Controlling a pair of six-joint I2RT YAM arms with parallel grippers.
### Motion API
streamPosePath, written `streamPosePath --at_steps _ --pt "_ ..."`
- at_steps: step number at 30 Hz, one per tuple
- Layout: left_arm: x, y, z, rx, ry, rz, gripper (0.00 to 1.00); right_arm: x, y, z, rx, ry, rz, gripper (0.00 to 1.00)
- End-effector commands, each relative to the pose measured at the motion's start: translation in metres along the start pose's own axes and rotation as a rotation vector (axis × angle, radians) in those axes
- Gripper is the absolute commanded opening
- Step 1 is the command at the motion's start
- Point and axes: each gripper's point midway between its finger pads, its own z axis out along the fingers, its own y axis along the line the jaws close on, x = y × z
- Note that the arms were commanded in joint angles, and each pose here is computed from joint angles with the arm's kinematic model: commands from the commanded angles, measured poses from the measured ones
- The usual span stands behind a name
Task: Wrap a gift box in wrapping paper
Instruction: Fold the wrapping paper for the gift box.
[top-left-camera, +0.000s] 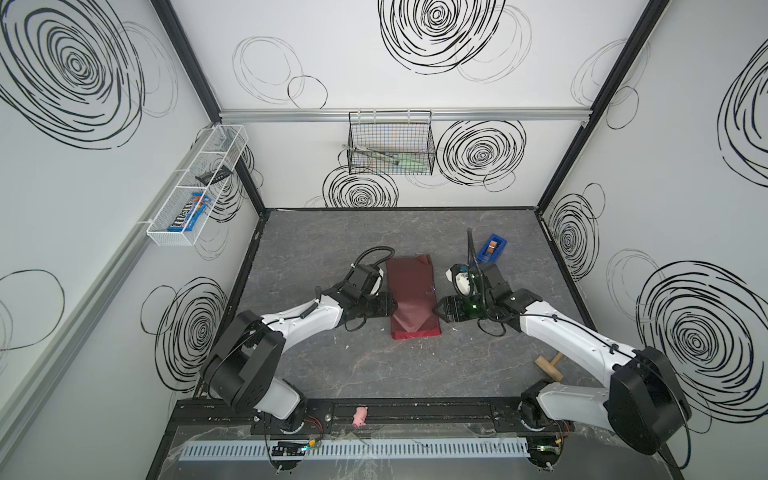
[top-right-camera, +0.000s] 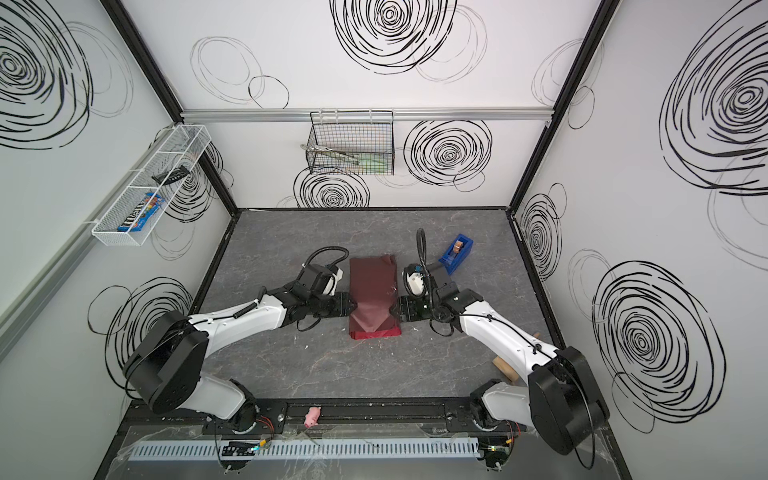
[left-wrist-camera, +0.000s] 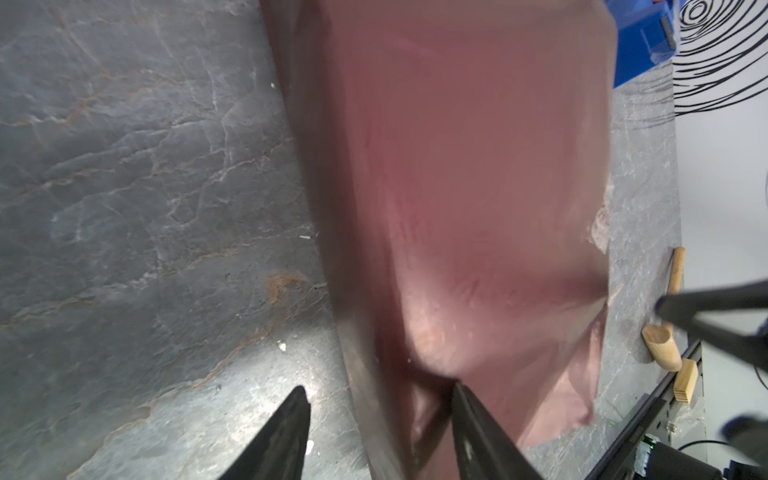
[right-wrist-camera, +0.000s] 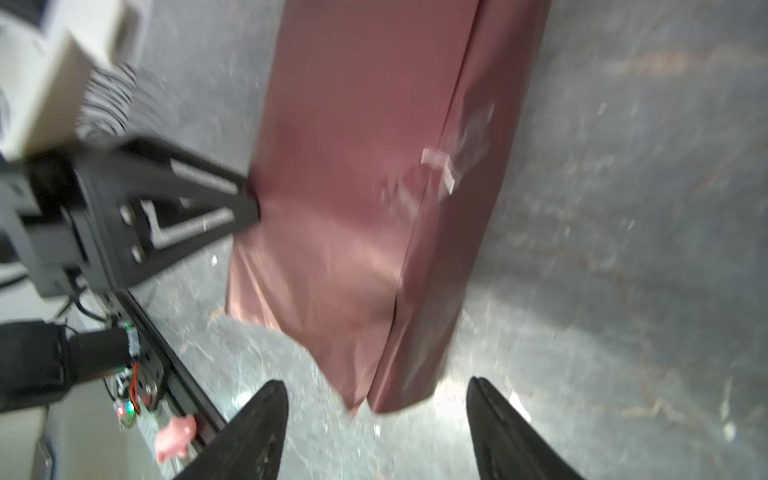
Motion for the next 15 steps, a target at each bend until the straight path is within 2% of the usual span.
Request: streamPosePath --at_steps 1,15 --pt "-0.002 0.000 0.003 0.009 -0.011 0.013 0.58 0.022 -0.003 -0.002 0.045 0.047 0.020 0.69" --pt "0.004 0.003 0.003 0.007 -0.006 0.010 0.59 0.021 -0.001 0.023 0.108 0.073 0.014 0.50"
